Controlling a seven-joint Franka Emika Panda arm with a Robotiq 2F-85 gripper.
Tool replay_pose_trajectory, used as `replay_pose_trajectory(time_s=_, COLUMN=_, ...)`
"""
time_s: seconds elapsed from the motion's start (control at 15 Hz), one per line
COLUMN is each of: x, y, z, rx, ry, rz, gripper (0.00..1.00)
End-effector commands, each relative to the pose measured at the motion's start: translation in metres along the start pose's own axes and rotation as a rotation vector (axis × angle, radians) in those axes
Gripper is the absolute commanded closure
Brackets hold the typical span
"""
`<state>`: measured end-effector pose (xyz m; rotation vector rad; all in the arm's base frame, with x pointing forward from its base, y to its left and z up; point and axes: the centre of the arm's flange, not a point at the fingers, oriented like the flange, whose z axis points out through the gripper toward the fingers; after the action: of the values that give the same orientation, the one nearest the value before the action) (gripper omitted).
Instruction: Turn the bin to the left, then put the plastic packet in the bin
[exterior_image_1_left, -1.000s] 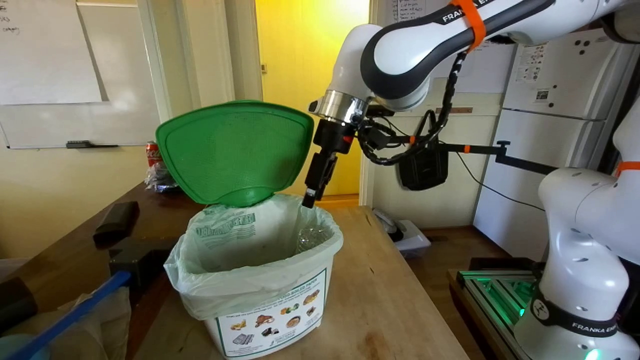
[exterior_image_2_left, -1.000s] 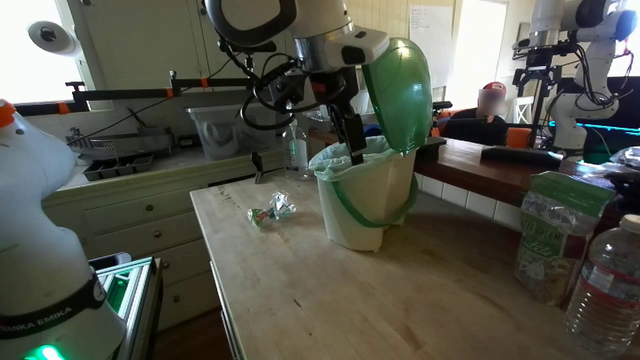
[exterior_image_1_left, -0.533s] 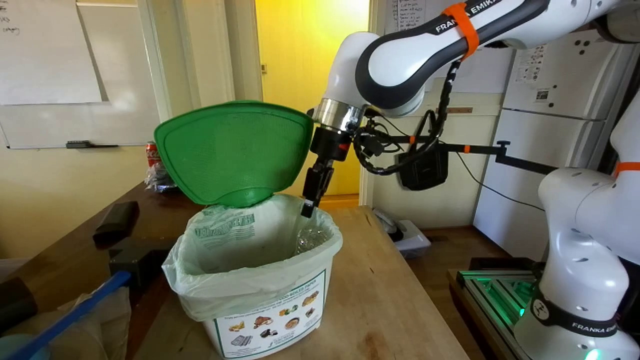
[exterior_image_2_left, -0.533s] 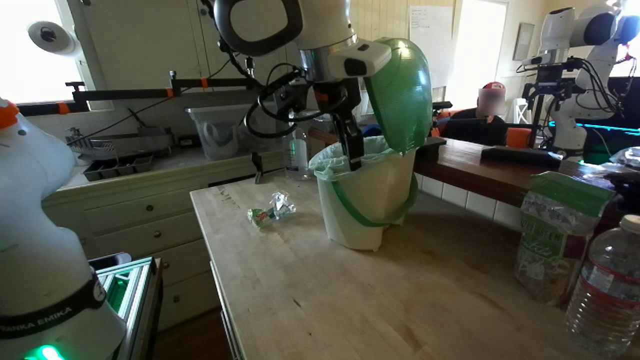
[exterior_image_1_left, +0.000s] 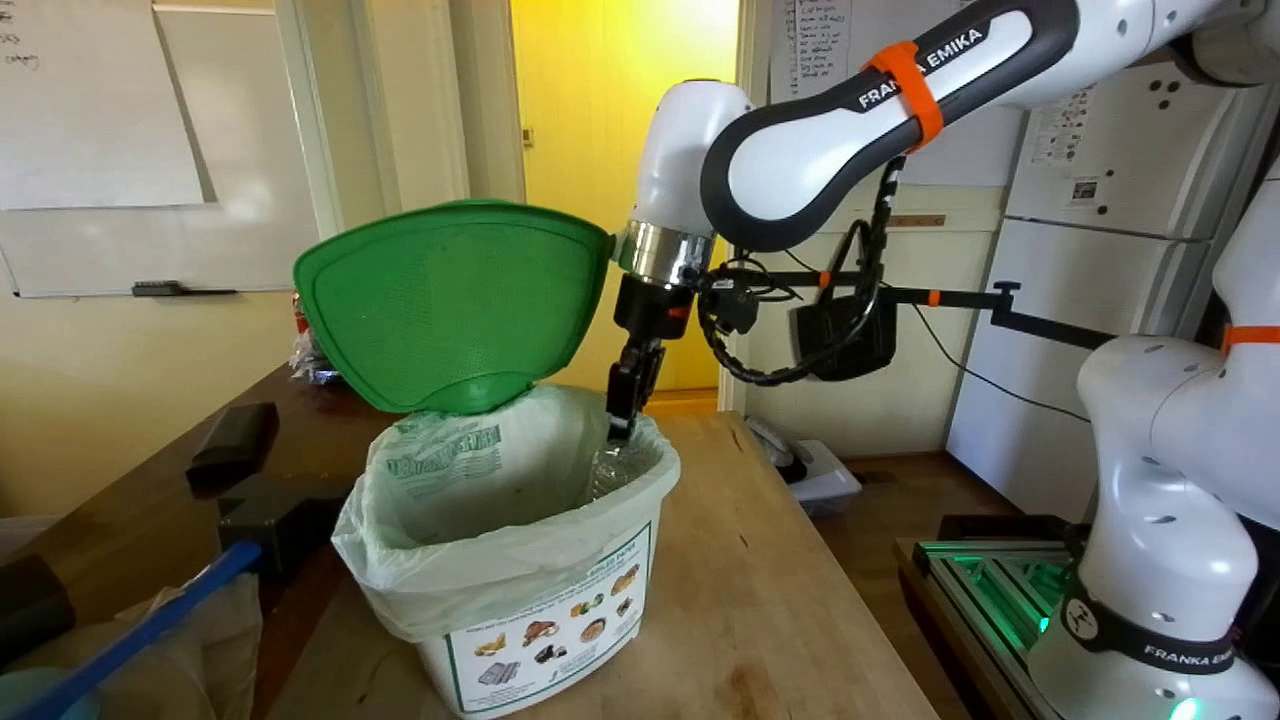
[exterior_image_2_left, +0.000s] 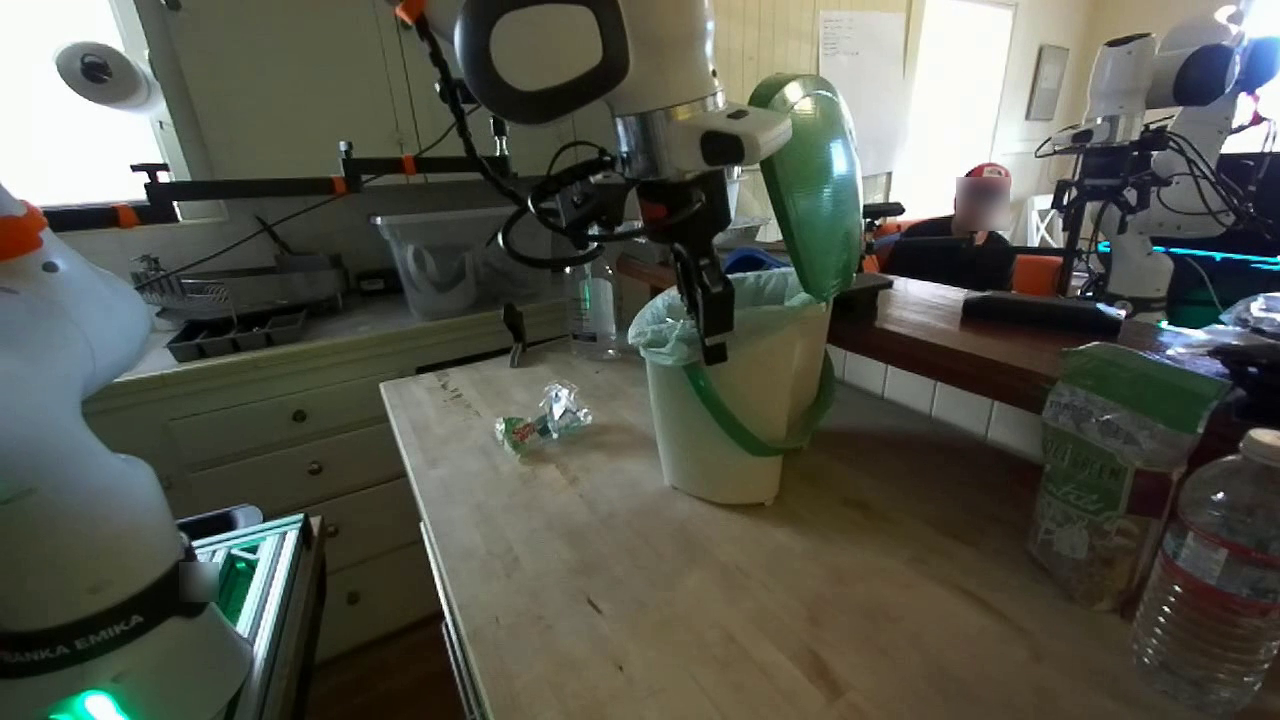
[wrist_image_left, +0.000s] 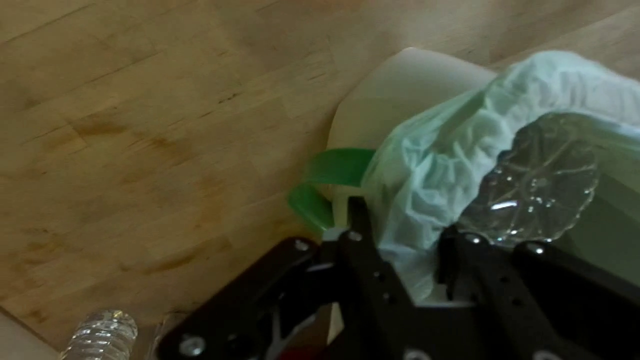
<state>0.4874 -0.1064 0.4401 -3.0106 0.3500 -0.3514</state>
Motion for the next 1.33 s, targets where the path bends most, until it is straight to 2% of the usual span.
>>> replay_pose_trajectory(time_s=0.0, x=0.006, y=0.003, z=-0.008, rx=-0.076, ry=-0.051, rz=-0.104, gripper=1.0)
replay_pose_trajectory(time_s=0.13, x=0.007, y=0.006, z=-0.01, rx=-0.11, ry=-0.081, rz=-0.169, gripper=0.97)
replay_pose_trajectory(time_s=0.33, x=0.01, y=0.012, z=-0.008, rx=-0.14, ry=-0.138, rz=-0.295, gripper=0.97)
replay_pose_trajectory(time_s=0.47, x=0.015, y=0.015, z=-0.007, rx=-0.158, ry=-0.144, rz=-0.343, gripper=0.97)
replay_pose_trajectory(time_s=0.87, x=0.039, y=0.022, z=-0.001, rx=-0.254, ry=-0.083, rz=-0.477, gripper=0.97)
replay_pose_trajectory(time_s=1.27, x=0.063, y=0.023, z=-0.003, rx=-0.241, ry=-0.15, rz=-0.674, gripper=0.97)
